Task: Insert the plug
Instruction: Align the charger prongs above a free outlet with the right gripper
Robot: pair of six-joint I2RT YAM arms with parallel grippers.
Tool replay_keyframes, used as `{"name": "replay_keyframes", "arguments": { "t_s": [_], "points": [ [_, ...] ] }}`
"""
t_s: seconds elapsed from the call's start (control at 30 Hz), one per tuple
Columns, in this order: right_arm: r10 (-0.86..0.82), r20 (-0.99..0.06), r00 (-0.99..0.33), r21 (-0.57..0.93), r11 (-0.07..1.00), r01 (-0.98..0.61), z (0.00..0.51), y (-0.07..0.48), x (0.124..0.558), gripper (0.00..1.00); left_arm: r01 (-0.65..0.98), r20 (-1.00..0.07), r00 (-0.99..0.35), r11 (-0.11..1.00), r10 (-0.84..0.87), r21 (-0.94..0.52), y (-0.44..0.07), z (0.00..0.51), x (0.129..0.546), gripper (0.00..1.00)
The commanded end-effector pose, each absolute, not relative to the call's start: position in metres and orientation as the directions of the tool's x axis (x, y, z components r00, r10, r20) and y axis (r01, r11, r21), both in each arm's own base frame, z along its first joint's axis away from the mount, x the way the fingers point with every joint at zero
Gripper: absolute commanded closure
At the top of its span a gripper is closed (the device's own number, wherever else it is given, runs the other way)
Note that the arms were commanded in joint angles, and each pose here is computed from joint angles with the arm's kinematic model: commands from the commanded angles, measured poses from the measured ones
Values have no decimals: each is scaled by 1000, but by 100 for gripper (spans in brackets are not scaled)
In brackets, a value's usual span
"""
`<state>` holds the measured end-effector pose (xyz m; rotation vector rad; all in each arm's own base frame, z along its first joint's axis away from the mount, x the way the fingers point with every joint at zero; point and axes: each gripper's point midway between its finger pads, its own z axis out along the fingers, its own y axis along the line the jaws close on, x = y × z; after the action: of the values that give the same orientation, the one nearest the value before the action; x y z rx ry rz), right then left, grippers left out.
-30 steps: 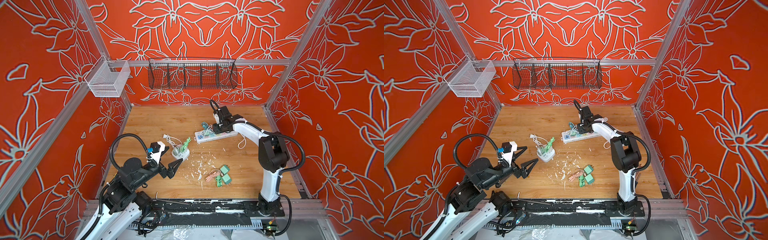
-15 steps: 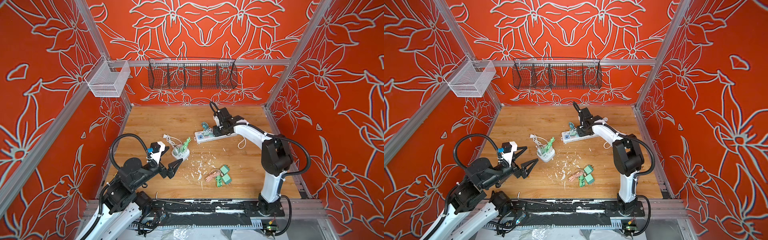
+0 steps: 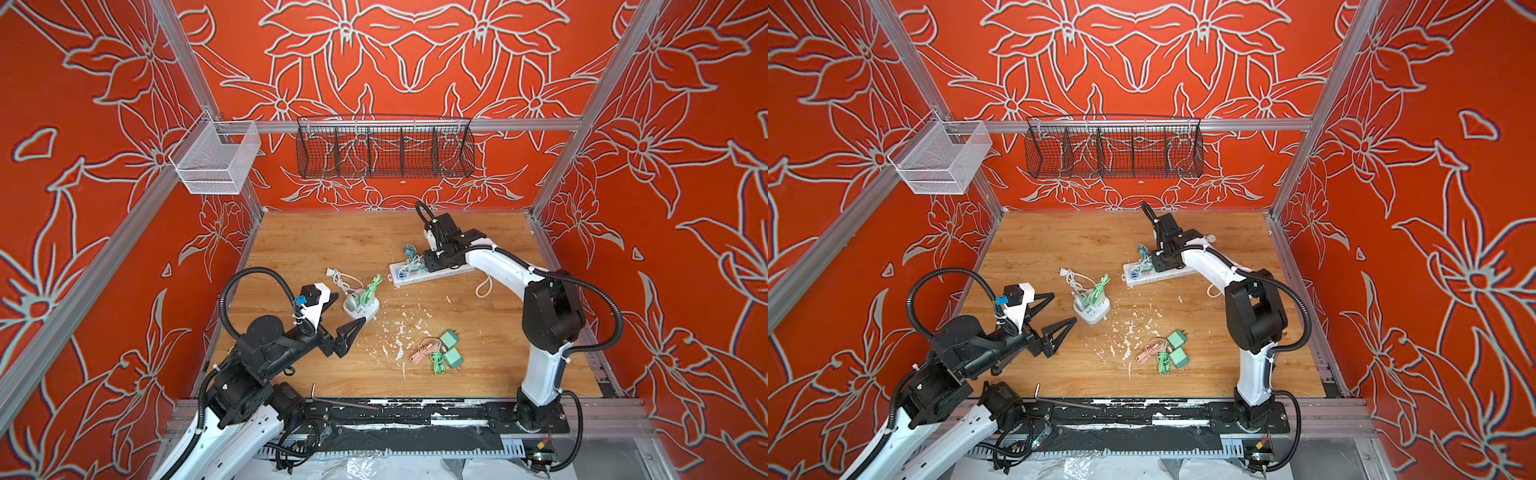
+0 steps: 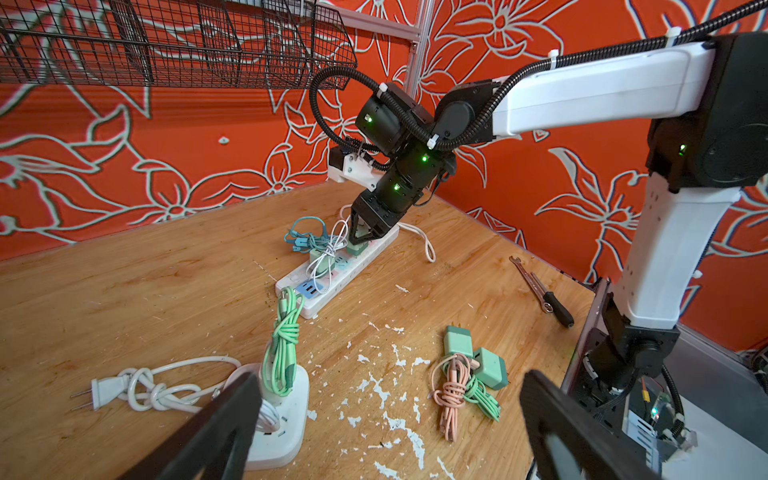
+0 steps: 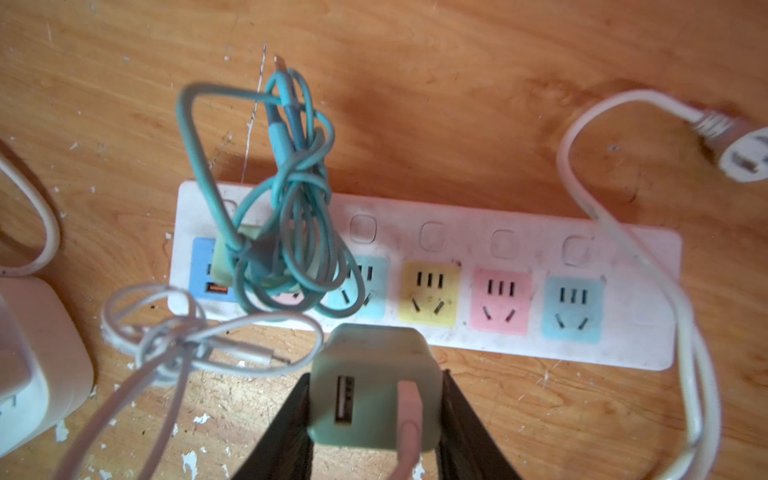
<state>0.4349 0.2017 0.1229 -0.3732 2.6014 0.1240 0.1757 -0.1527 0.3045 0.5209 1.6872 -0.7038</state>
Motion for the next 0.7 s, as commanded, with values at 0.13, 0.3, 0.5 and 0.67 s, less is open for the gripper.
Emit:
{"name": "replay_keyframes", "arguments": {
  "t_s": [0.13,0.3,0.5,0.67],
  "points": [
    [-275,-513,-814,-31,953,-302,117,192,457,85,682,-979,-204,713,-26,-162,-154,305,175,3],
    [-275,-510,-815,-24,952,-306,112,190,464,85,680,-978,-204,715,-27,-162,-154,305,175,3],
    [-266,-499,-824,-11,953,-301,101,189,466,85,682,-978,-206,714,-22,-160,-155,304,177,3],
    [-268,-491,-829,-20,955,-297,92,187,468,85,682,-979,-204,714,-23,-159,-155,305,176,3]
  ]
}}
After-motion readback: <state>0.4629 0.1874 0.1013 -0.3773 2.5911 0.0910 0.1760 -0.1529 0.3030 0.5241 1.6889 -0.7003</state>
